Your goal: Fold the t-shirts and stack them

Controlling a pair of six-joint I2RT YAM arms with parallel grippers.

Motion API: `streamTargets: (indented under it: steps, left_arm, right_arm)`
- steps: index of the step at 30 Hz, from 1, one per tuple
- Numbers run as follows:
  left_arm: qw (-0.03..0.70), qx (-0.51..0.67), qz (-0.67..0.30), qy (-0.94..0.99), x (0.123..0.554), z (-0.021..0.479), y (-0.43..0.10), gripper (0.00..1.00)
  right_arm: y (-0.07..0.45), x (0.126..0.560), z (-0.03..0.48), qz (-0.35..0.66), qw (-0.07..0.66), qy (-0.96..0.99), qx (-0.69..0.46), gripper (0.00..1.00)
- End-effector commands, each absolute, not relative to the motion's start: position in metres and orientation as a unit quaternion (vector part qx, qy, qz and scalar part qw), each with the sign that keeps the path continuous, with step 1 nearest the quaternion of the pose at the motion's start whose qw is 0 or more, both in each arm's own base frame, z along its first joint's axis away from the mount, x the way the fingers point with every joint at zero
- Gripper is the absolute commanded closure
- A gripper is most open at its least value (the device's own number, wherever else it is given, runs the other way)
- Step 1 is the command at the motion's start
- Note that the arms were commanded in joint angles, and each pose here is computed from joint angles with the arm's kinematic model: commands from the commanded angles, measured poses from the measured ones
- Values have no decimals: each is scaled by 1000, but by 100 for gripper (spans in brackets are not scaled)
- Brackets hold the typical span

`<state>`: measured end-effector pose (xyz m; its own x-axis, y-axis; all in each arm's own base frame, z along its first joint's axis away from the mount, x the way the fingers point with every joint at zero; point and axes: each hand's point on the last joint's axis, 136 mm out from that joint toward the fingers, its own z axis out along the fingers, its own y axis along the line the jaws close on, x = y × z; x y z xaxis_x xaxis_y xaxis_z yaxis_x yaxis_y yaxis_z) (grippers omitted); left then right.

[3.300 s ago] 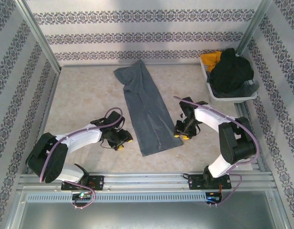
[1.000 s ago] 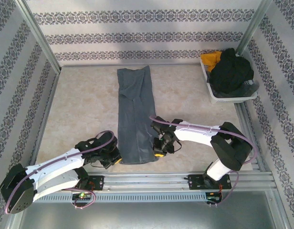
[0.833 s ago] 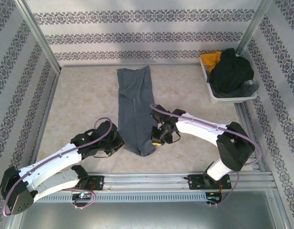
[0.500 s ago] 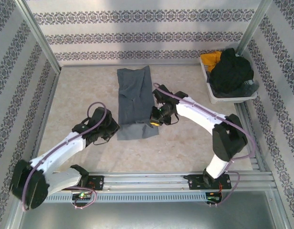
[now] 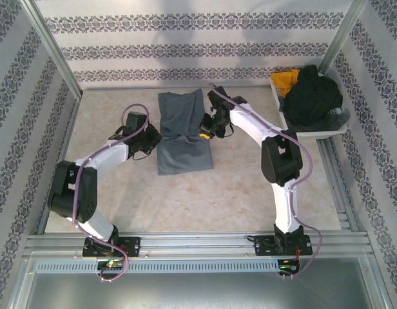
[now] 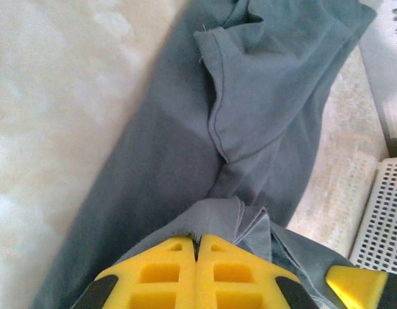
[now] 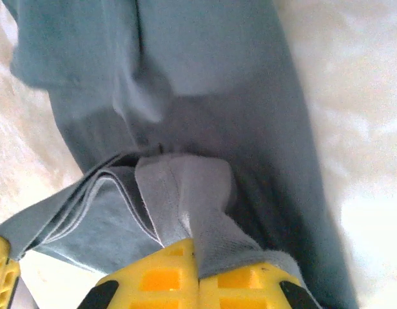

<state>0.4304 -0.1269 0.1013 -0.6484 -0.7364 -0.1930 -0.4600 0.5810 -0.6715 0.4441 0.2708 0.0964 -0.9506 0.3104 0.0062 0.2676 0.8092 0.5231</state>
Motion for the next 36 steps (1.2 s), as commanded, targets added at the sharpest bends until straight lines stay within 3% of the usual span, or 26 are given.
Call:
streamTargets:
  steps: [1, 2, 3, 5, 9, 15, 19, 24, 29, 32, 34, 36]
  left_arm:
    - [243, -330, -303, 860, 450, 98, -122, 80]
    - [241, -329, -299, 863, 451, 95, -120, 62]
    - [240, -327, -293, 866, 449, 94, -118, 51]
    - [244, -321, -285, 870, 441, 97, -115, 42]
    - [221, -339, -269, 874, 392, 99, -107, 44]
    - [143, -413, -315, 843, 320, 66, -126, 46]
    - [117, -430, -334, 831, 314, 50, -148, 45]
    - [97, -441, -337, 826, 323, 31, -162, 45]
    - [105, -429, -345, 828, 345, 26, -172, 57]
    - [119, -422, -355, 825, 364, 31, -177, 73]
    - [135, -418, -351, 827, 371, 37, -175, 92]
    - [147, -413, -338, 832, 370, 45, -169, 100]
  right_arm:
    - [272, 452, 83, 284, 10, 946, 157, 80]
    - [270, 454, 83, 283, 10, 946, 157, 70]
    - [266, 456, 84, 277, 16, 948, 154, 62]
    - [256, 455, 93, 267, 37, 952, 147, 52]
    - [231, 433, 110, 242, 69, 957, 142, 45]
    - [223, 359, 82, 247, 31, 956, 158, 44]
    - [244, 329, 57, 257, -5, 955, 150, 43]
    - [249, 322, 27, 242, -33, 955, 168, 44]
    - [260, 342, 20, 254, -29, 952, 166, 55]
    - [263, 353, 17, 252, -25, 952, 172, 73]
    - [262, 357, 21, 249, -13, 953, 174, 91]
    - [258, 357, 28, 244, 0, 954, 173, 100]
